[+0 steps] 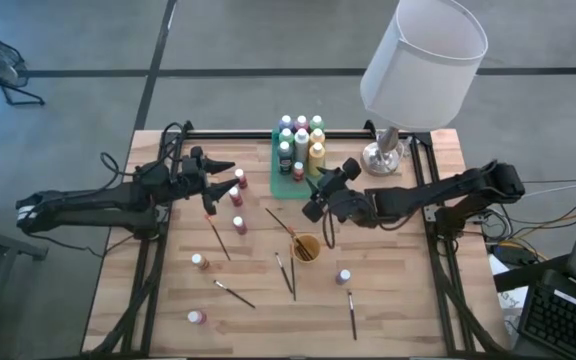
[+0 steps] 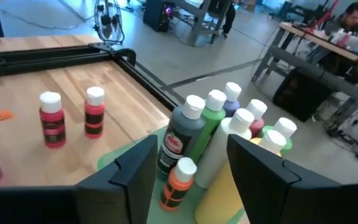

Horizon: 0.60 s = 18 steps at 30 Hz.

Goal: Pick & Place Paint Supplies
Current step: Put the small purple paint bottle into the green bin

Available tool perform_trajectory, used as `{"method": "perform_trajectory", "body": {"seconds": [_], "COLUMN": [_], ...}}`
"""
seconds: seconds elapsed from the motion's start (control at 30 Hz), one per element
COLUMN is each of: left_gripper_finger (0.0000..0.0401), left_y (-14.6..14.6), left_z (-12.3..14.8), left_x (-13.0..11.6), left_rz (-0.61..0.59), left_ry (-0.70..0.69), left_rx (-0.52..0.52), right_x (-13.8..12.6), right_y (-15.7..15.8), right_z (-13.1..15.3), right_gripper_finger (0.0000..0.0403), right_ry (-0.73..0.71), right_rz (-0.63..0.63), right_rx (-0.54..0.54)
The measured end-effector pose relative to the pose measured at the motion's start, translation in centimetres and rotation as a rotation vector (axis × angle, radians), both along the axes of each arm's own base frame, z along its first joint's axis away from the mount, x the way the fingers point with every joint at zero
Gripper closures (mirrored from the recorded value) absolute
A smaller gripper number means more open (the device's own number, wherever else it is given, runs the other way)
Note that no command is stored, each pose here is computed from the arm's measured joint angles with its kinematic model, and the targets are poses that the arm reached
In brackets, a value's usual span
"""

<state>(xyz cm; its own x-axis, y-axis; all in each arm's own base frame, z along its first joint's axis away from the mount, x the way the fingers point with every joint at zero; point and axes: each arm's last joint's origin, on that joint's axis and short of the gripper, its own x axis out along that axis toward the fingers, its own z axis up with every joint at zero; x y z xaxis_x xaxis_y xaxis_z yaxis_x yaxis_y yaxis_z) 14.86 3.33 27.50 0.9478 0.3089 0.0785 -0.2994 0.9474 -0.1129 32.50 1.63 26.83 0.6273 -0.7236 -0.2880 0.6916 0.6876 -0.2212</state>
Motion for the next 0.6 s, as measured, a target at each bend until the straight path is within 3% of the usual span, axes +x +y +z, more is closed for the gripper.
{"method": "perform_trajectory", "body": {"seconds": [0.13, 0.4, 0.5, 0.6], "left_gripper_finger": [0.0153, 0.0153, 0.0153, 0.0153], "left_y": [0.0, 0.0, 0.0, 0.0], "left_z": [0.0, 0.0, 0.0, 0.0], "left_x": [0.0, 0.0, 0.0, 0.0], "left_rz": [0.0, 0.0, 0.0, 0.0], "left_ry": [0.001, 0.003, 0.003, 0.003], "left_rx": [0.0, -0.001, -0.001, -0.001], "right_x": [0.1, 0.1, 0.0, -0.4], "right_y": [0.1, 2.2, 2.9, 2.9], "right_z": [-0.1, 0.2, 0.1, 0.0], "right_gripper_finger": [0.0222, 0.0239, 0.0248, 0.0258], "right_ry": [0.002, 0.064, 0.081, 0.12], "right_rz": [0.049, 0.556, 0.602, 0.555], "right_rx": [0.031, 0.195, 0.224, 0.205]}}
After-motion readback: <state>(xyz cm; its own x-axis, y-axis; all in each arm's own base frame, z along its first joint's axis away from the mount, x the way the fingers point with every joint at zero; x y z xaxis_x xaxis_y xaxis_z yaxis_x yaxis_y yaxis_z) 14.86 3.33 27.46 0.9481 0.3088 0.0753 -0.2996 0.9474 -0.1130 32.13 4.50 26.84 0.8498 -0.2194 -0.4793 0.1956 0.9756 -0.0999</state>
